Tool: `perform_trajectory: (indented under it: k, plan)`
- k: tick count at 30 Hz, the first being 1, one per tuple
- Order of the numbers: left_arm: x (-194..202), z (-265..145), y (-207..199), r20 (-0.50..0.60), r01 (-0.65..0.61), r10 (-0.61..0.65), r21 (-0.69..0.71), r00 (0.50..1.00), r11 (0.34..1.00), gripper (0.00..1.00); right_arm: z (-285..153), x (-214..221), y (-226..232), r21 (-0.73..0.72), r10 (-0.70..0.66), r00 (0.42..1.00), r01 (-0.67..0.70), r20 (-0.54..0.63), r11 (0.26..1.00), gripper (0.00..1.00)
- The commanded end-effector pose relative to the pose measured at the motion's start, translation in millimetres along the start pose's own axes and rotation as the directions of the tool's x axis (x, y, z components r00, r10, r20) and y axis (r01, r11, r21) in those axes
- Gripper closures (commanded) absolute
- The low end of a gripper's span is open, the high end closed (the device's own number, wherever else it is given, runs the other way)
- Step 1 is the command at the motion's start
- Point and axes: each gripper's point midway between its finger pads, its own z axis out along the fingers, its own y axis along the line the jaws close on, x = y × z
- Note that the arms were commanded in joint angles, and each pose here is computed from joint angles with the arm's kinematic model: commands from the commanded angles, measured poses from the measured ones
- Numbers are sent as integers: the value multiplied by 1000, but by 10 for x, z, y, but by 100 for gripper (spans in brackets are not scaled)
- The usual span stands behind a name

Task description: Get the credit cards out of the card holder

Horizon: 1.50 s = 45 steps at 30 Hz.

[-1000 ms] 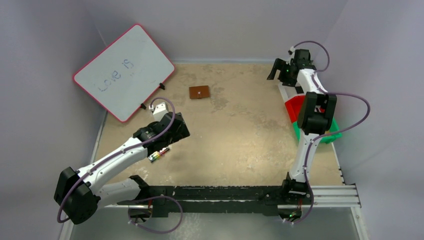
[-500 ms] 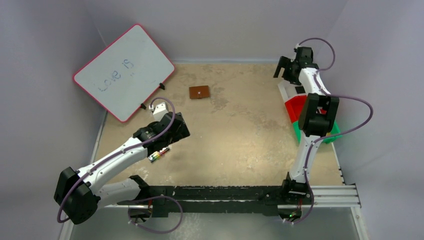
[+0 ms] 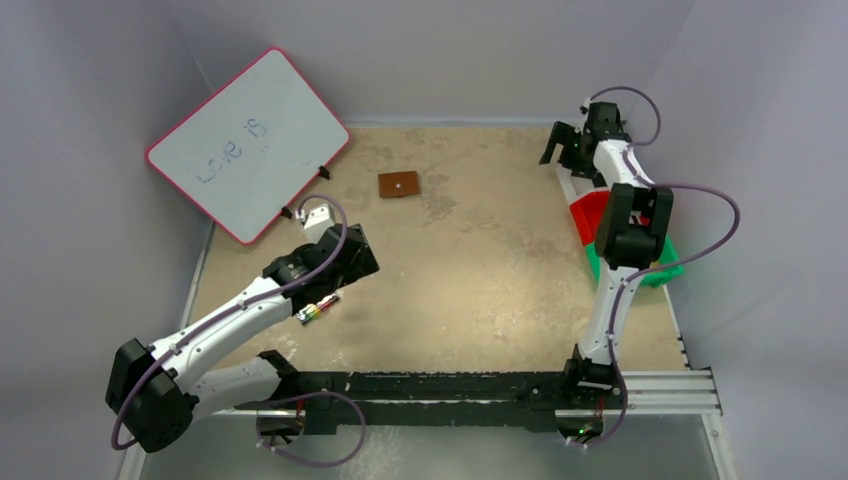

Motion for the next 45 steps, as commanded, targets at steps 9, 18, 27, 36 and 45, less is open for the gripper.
perform_trajectory:
  k: [9, 18, 27, 36, 45]
  plan:
    - [-170, -74, -96, 50, 48, -50, 35, 998, 998, 2, 112, 259, 520, -186, -133, 990, 121, -53, 975, 3]
    - [-151, -66, -71, 47, 46, -47, 25, 998, 999, 2, 142, 592, 1220, -288, -275, 959, 244, -71, 926, 3]
    - [-208, -88, -22, 78, 81, -81, 7, 994, 997, 2, 104, 1166, 1927, -382, -416, 905, 353, -94, 854, 4]
    - [-433, -258, 137, 184, 158, -153, -14, 971, 987, 2, -163, 1708, 2309, -480, -468, 878, 369, -102, 796, 4]
    - [-521, -316, 158, 221, 199, -193, -5, 956, 980, 3, -501, 2178, 2497, -527, -527, 843, 403, -104, 749, 5]
